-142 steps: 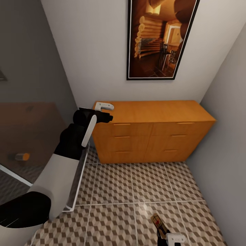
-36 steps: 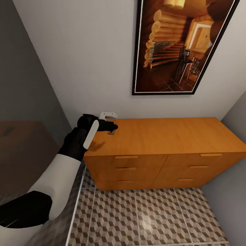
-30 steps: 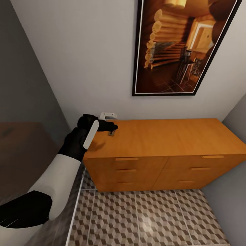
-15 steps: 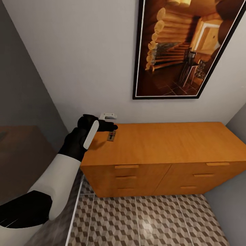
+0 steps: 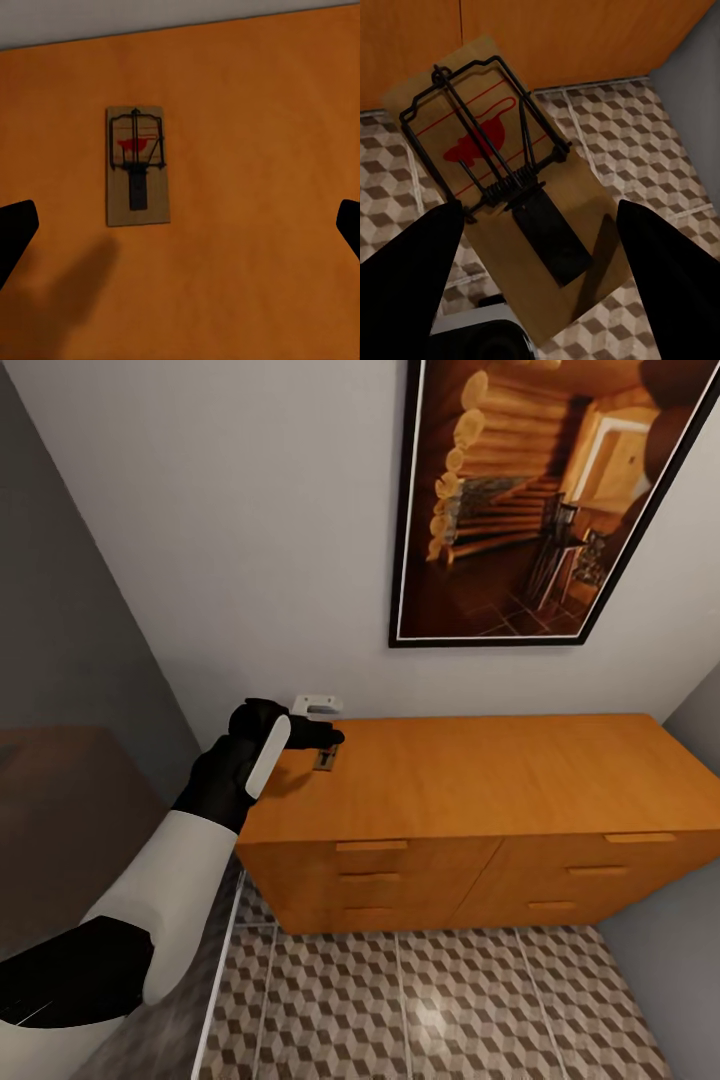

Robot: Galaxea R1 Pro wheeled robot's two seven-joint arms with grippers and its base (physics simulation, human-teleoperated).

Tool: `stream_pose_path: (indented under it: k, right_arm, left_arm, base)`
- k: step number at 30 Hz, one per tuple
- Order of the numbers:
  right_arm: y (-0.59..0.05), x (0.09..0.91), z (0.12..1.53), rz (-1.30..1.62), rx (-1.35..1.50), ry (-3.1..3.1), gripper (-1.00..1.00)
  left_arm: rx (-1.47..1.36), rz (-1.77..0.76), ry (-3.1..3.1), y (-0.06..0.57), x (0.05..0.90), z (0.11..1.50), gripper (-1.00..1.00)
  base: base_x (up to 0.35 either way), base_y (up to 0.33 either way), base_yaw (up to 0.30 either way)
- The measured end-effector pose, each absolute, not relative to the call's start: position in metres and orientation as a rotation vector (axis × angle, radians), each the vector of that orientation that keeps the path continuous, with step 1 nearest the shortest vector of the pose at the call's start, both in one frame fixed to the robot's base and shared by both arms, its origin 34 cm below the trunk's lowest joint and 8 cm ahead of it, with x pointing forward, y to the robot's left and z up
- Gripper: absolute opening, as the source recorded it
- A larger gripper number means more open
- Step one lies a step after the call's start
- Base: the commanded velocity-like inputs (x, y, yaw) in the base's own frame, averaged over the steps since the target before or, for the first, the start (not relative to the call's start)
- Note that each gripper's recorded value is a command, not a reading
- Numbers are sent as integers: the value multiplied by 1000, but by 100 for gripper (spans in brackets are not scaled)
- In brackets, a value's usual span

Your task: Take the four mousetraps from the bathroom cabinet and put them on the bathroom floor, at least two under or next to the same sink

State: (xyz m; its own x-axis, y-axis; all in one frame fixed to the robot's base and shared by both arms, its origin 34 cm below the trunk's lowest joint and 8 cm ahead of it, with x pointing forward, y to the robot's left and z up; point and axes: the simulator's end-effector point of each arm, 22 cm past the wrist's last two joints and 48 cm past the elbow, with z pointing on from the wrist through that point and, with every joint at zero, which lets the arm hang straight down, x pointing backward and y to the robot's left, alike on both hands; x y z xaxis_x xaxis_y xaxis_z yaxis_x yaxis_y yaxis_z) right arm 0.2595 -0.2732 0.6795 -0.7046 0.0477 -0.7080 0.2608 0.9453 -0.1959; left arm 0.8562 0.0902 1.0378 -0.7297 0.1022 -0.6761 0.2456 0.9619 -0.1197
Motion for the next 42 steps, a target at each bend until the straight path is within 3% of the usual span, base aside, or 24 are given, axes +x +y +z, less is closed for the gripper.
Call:
stream_pose_path:
  k: [9, 42]
  right_arm:
    - [-273, 257, 679, -364, 216, 2342, -100]
    - [-272, 251, 676, -367, 213, 2360, -100]
  left_arm:
    - [242, -261, 2405, 91, 855, 1029, 100]
    - [241, -254, 2465, 93, 851, 998, 100]
  base:
    - [174, 0, 0]
    - [37, 0, 0]
